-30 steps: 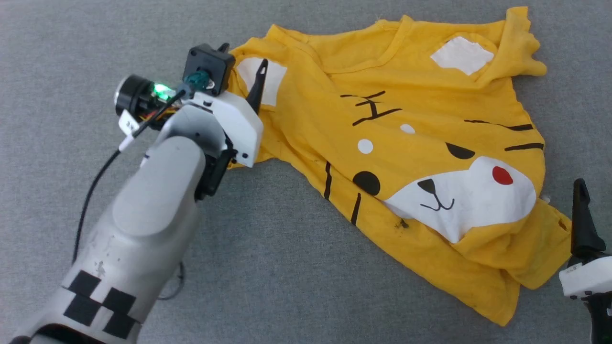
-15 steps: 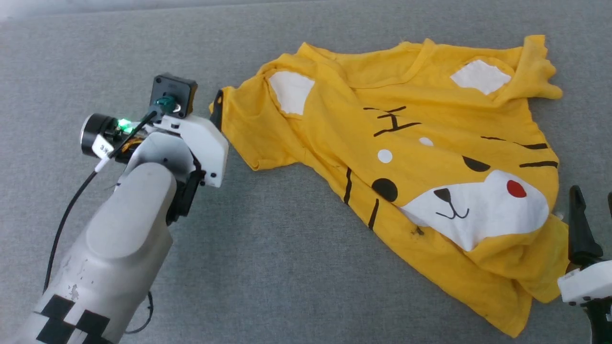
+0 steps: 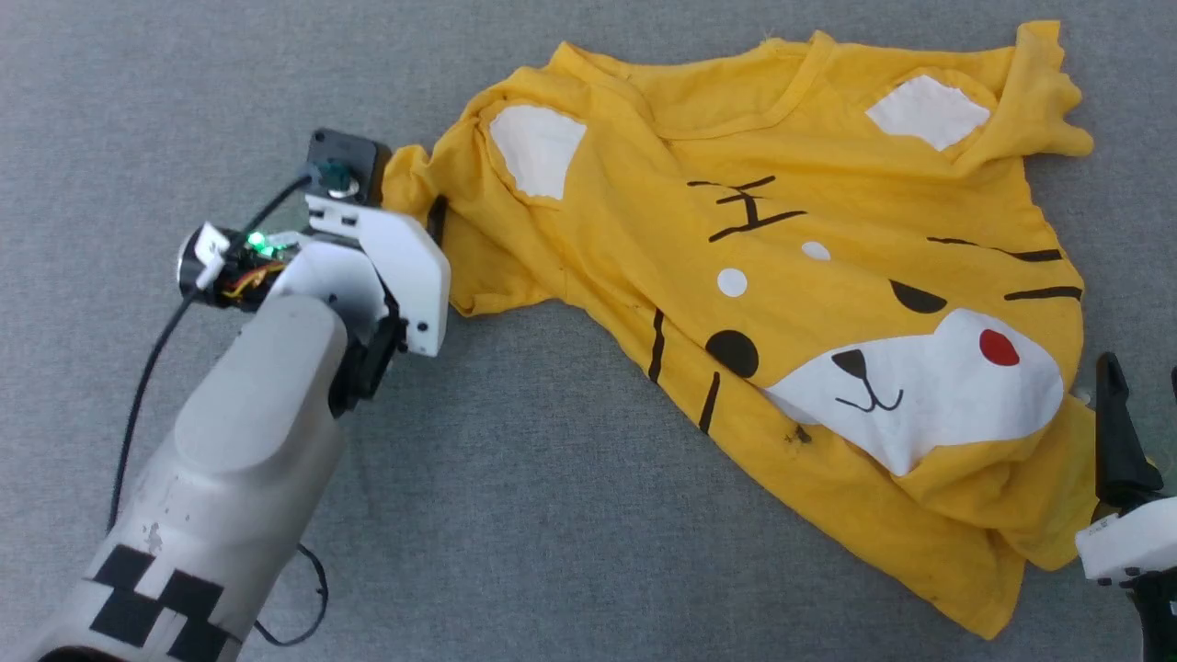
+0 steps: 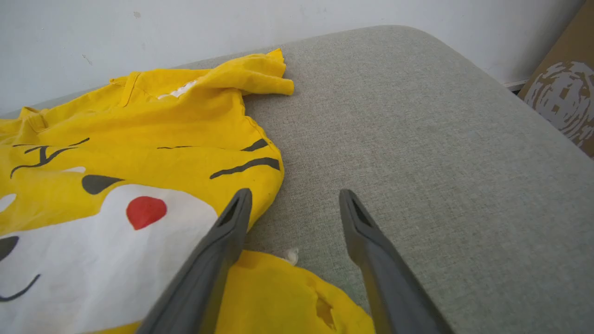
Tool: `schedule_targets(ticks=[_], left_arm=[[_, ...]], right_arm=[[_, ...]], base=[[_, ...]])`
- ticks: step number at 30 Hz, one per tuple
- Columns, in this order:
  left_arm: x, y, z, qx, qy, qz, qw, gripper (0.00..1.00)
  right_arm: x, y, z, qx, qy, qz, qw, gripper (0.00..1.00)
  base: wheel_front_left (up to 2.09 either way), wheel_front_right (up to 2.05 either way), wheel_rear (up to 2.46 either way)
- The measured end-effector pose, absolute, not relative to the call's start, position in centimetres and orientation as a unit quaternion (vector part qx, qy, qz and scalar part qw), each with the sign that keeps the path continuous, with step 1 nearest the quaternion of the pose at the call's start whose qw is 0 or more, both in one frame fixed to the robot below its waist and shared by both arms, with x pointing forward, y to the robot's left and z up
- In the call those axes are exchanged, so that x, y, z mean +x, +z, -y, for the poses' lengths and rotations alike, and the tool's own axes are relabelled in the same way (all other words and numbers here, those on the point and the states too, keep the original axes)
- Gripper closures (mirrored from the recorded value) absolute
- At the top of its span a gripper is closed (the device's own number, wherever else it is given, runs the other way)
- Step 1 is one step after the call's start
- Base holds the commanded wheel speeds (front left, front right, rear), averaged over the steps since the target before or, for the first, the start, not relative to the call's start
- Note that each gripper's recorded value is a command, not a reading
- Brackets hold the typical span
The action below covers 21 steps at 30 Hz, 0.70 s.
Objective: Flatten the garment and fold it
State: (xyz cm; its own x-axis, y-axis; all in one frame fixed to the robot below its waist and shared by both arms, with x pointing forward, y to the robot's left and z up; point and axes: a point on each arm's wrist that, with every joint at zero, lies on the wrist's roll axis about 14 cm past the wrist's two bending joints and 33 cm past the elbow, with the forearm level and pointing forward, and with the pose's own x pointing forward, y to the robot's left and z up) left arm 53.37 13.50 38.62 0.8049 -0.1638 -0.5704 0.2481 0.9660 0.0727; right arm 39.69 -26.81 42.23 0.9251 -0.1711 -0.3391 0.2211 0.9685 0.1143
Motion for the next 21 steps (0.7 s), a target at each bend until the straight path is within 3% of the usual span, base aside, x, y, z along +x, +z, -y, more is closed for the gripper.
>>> schedule_targets(ticks=[8,9,10,17,21], left_arm=[[54.2,37.6,-13.5,0.059,-0.08,-0.342,0.934,0.0],[54.1,37.5,-13.4,0.058,-0.081,-0.349,0.932,0.71],[54.1,37.5,-13.3,0.058,-0.082,-0.356,0.929,1.0],[53.9,37.9,-13.2,0.049,-0.083,-0.365,0.926,1.0],[53.4,38.7,-13.6,0.039,-0.072,-0.335,0.939,1.0]], right_arm=[[39.7,41.5,26.9,0.074,-0.102,-0.176,0.976,0.0],[39.7,41.5,26.9,0.074,-0.102,-0.176,0.976,0.0],[39.7,41.5,26.9,0.074,-0.102,-0.176,0.976,0.0],[39.9,42.0,26.8,0.075,-0.101,-0.169,0.978,0.0],[39.9,42.5,26.6,0.077,-0.097,-0.162,0.979,0.0]], base=[[0.0,0.0,0.0],[0.0,0.0,0.0],[0.0,0.0,0.0],[0.0,0.0,0.0],[0.0,0.0,0.0]])
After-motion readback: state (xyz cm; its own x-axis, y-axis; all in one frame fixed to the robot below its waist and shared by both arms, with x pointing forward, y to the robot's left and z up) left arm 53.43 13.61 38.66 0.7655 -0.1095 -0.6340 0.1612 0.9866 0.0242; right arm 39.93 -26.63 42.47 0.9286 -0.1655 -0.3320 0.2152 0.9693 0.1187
